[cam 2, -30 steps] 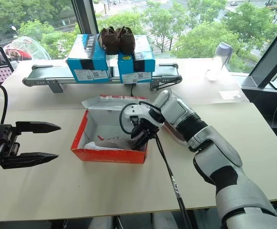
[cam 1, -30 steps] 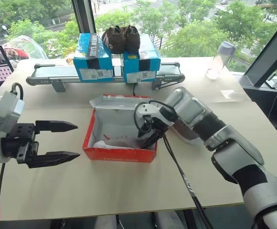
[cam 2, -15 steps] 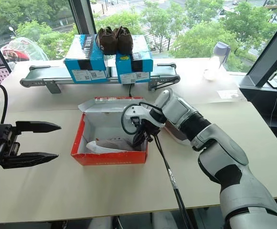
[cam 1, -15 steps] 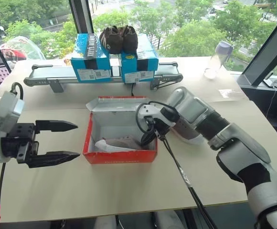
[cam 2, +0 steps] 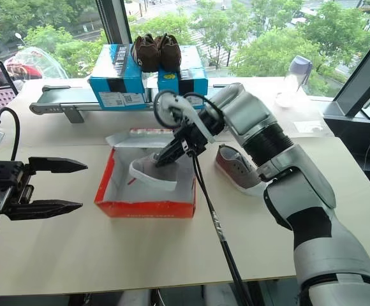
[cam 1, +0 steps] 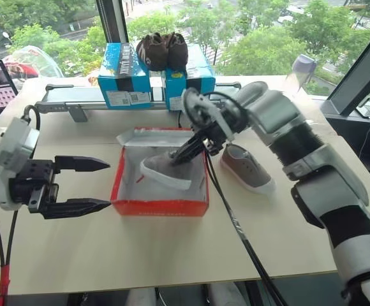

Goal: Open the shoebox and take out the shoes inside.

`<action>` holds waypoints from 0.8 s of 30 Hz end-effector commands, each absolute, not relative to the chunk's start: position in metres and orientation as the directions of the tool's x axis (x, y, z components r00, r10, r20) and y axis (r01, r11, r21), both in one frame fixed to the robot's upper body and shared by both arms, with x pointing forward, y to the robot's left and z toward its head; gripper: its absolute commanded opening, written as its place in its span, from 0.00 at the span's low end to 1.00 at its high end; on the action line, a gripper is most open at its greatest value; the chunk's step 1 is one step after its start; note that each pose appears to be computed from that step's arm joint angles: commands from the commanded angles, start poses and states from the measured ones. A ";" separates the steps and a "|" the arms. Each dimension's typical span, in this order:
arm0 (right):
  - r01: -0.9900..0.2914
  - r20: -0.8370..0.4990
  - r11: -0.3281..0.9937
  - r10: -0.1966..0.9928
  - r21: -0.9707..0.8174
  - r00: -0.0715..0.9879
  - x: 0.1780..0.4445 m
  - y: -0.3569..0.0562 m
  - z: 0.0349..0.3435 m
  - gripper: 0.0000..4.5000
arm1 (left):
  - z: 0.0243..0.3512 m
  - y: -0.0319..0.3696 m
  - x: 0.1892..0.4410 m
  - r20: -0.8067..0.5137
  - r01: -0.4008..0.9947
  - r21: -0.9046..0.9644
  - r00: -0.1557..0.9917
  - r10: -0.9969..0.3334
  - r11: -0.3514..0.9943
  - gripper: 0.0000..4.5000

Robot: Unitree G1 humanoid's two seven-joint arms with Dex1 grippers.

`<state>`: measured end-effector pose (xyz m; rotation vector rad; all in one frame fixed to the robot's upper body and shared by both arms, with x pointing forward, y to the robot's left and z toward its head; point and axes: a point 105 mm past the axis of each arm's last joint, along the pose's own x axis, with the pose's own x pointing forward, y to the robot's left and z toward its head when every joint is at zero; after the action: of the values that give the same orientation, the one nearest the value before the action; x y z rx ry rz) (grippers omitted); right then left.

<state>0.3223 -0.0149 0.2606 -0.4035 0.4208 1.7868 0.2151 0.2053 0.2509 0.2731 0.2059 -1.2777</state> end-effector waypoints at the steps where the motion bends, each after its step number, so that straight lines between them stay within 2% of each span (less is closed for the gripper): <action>1: -0.949 -0.283 -0.304 0.905 0.088 -0.316 0.298 -0.027 0.318 0.03 | 0.258 0.203 0.217 -0.307 0.964 0.129 0.263 -0.915 0.234 1.00; 5: -0.972 -0.103 -0.220 0.968 0.082 -0.228 0.295 -0.052 0.362 0.03 | 0.258 0.201 0.221 -0.310 0.970 0.123 0.238 -0.920 0.209 1.00; 7: -0.990 -0.066 -0.133 0.988 0.042 -0.136 0.299 -0.071 0.377 0.03 | 0.258 0.200 0.223 -0.311 0.973 0.122 0.225 -0.923 0.196 1.00; 11: -0.989 -0.099 0.142 0.984 -0.047 0.146 0.324 -0.120 0.374 0.03 | 0.257 0.197 0.228 -0.311 0.980 0.113 0.189 -0.931 0.162 1.00; 13: -0.977 -0.109 0.201 0.972 -0.070 0.208 0.329 -0.133 0.372 0.03 | 0.255 0.197 0.227 -0.318 0.983 0.105 0.175 -0.932 0.149 1.00; 15: -0.955 -0.168 0.276 0.942 -0.111 0.292 0.334 -0.151 0.362 0.03 | 0.254 0.199 0.230 -0.321 0.984 0.102 0.174 -0.931 0.149 1.00; 18: -0.859 -0.333 0.459 0.792 -0.228 0.511 0.355 -0.202 0.329 0.03 | 0.254 0.197 0.235 -0.322 0.986 0.099 0.162 -0.933 0.137 1.00; 20: -0.837 -0.421 0.492 0.724 -0.240 0.546 0.363 -0.225 0.302 0.03 | 0.253 0.195 0.237 -0.323 0.988 0.095 0.150 -0.935 0.126 1.00; 24: -0.791 -0.544 0.522 0.582 -0.319 0.604 0.380 -0.252 0.270 0.03 | 0.250 0.194 0.243 -0.332 0.989 0.093 0.144 -0.932 0.119 1.00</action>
<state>0.3751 -0.2435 0.2606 -0.4487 0.4234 0.9005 0.2423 0.1945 0.2437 0.2824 0.2389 -1.4147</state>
